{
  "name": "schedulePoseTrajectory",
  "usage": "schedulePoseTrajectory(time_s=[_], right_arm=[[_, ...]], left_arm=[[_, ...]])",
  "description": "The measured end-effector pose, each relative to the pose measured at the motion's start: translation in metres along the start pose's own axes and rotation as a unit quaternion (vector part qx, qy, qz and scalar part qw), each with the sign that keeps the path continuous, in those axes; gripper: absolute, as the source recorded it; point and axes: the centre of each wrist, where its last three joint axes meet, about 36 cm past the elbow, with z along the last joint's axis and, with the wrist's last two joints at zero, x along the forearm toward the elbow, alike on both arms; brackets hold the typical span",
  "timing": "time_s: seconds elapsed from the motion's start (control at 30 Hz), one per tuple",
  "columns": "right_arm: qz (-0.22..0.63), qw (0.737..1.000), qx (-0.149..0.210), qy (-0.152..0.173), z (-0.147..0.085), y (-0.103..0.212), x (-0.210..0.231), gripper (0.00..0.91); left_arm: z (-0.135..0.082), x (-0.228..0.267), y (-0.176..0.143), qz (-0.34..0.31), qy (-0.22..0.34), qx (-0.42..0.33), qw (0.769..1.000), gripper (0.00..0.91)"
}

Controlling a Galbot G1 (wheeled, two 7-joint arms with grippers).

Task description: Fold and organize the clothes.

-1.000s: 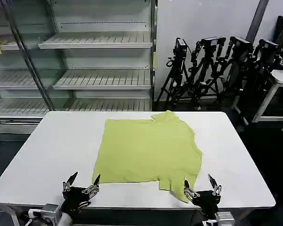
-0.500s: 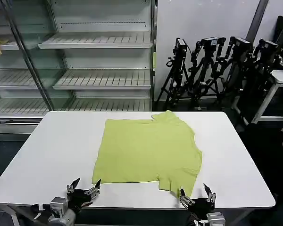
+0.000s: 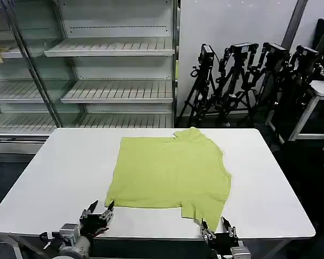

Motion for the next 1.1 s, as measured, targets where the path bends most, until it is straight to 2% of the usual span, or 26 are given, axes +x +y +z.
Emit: schedulePoseTrajectory(time_s=[0.37,0.67,1.1], right_arm=[[-0.013,1.0,0.0,-0.009,-0.001,-0.002,0.009,0.0],[-0.022,0.999,0.008,-0.05,-0.013,-0.006,0.031,0.0],[-0.023,0.994,0.014,-0.102,-0.034,-0.013,0.065,0.0]], left_arm=[[-0.001,0.002,0.004,0.027,0.004,0.025,0.999,0.02],[-0.005,0.016,0.002,0.042,0.0,0.037,0.998,0.02],[-0.026,0.061,-0.006,0.061,-0.025,0.043,0.997,0.02]])
